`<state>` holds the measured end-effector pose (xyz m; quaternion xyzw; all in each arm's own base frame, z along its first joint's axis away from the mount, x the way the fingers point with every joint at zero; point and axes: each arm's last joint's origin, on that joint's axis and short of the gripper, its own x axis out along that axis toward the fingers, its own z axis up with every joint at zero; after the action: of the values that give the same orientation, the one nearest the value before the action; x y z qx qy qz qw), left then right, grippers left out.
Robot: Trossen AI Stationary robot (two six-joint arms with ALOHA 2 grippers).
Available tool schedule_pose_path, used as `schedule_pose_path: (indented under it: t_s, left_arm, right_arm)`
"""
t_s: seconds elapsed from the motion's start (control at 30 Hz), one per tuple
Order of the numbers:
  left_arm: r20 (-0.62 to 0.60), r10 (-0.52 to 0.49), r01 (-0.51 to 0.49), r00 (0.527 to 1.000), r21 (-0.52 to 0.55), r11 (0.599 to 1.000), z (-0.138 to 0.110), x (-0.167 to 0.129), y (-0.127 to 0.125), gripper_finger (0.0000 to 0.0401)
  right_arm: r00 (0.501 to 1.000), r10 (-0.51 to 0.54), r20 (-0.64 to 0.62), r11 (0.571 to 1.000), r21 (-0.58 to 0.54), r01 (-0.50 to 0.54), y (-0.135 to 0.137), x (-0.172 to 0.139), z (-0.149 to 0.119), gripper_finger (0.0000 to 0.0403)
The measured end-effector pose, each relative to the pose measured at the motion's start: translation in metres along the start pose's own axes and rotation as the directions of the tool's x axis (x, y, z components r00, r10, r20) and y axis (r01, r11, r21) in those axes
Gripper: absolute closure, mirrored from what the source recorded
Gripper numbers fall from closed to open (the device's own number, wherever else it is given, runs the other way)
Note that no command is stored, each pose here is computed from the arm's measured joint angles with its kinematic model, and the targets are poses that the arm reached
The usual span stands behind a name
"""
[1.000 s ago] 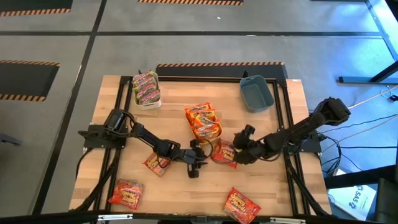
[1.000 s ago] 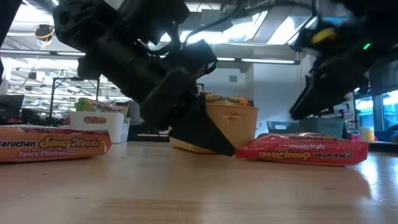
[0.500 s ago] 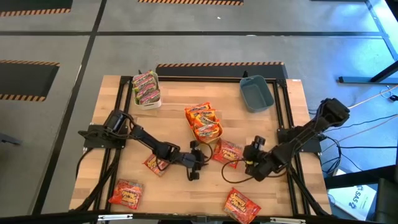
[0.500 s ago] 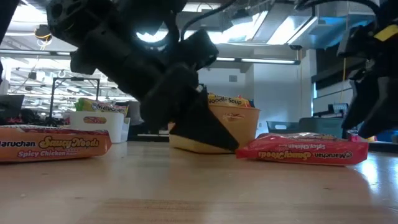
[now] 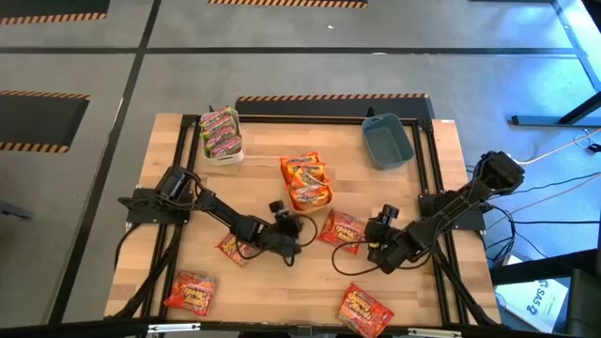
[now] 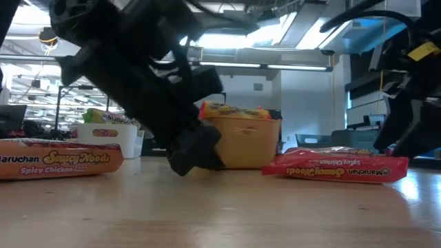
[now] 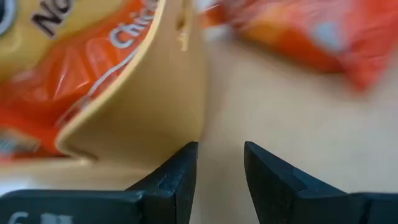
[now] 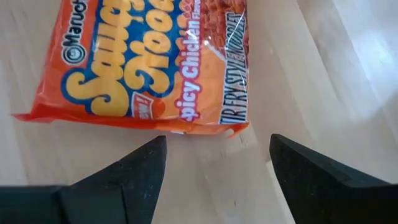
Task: Sort Maruchan noodles
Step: Put the top right red noodle pack into the green bin
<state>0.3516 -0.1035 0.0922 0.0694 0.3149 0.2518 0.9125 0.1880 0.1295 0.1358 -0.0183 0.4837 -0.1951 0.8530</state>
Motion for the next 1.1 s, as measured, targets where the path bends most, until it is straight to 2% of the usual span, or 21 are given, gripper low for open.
schedule_pose_path:
  t_s: [0.1,0.17,0.23,0.33,0.4,0.47,0.57,0.63,0.67,0.77,0.87,1.1]
  left_arm:
    - [0.013,0.129,-0.129,0.992,-0.031,0.991,-0.004,-0.003,0.003,0.0274]
    - [0.035,0.177,-0.174,0.984,-0.062,0.983,-0.004,-0.004,0.003,0.0274]
    - [0.027,0.138,-0.136,0.990,-0.070,0.988,-0.004,-0.005,0.001,0.0274]
    - [0.003,-0.003,0.003,1.000,-0.027,1.000,0.003,-0.007,-0.008,0.0274]
    - [0.000,-0.046,0.046,0.999,-0.003,0.999,0.007,-0.008,-0.010,0.0274]
    - [0.014,0.008,-0.008,1.000,0.015,1.000,0.008,-0.007,-0.008,0.0274]
    - [0.053,0.165,-0.166,0.985,0.011,0.986,0.009,-0.004,0.000,0.0274]
    - [0.050,0.184,-0.183,0.982,-0.013,0.983,0.010,-0.001,0.003,0.0274]
    - [0.041,0.153,-0.153,0.987,-0.022,0.988,0.010,0.000,0.003,0.0274]
    - [0.030,-0.027,0.028,0.999,-0.016,0.999,0.016,0.003,-0.001,0.0274]
    - [0.021,-0.194,0.194,0.981,0.000,0.981,0.020,0.006,-0.003,0.0274]
    - [0.015,-0.326,0.326,0.945,-0.005,0.945,0.024,0.009,-0.003,0.0274]
  right_arm:
    - [1.000,-0.012,-0.003,1.000,-0.007,0.012,0.001,0.003,-0.001,0.0133]
    - [1.000,-0.014,-0.001,1.000,-0.007,0.014,0.002,0.004,-0.001,0.0133]
    - [1.000,-0.019,-0.006,1.000,-0.012,0.019,0.003,0.006,-0.002,0.0133]
    - [1.000,-0.015,-0.002,1.000,-0.009,0.015,0.004,0.007,-0.002,0.0133]
    - [1.000,-0.020,0.013,1.000,-0.006,0.021,0.004,0.007,-0.001,0.0133]
    - [0.999,-0.028,0.029,1.000,-0.003,0.029,0.004,0.007,-0.001,0.0133]
    - [0.999,-0.035,0.040,0.999,-0.002,0.035,0.004,0.007,0.000,0.0133]
    - [0.999,-0.034,0.043,0.999,0.001,0.034,0.004,0.007,0.000,0.0133]
    - [0.998,-0.038,0.050,0.999,0.002,0.038,0.004,0.007,0.000,0.0133]
    - [0.994,-0.070,0.088,0.998,0.003,0.070,0.003,0.006,0.001,0.0133]
    - [0.987,-0.105,0.125,0.994,0.014,0.104,0.001,0.007,0.004,0.0133]
    - [0.981,-0.149,0.125,0.989,0.009,0.149,-0.006,0.015,0.012,0.0133]
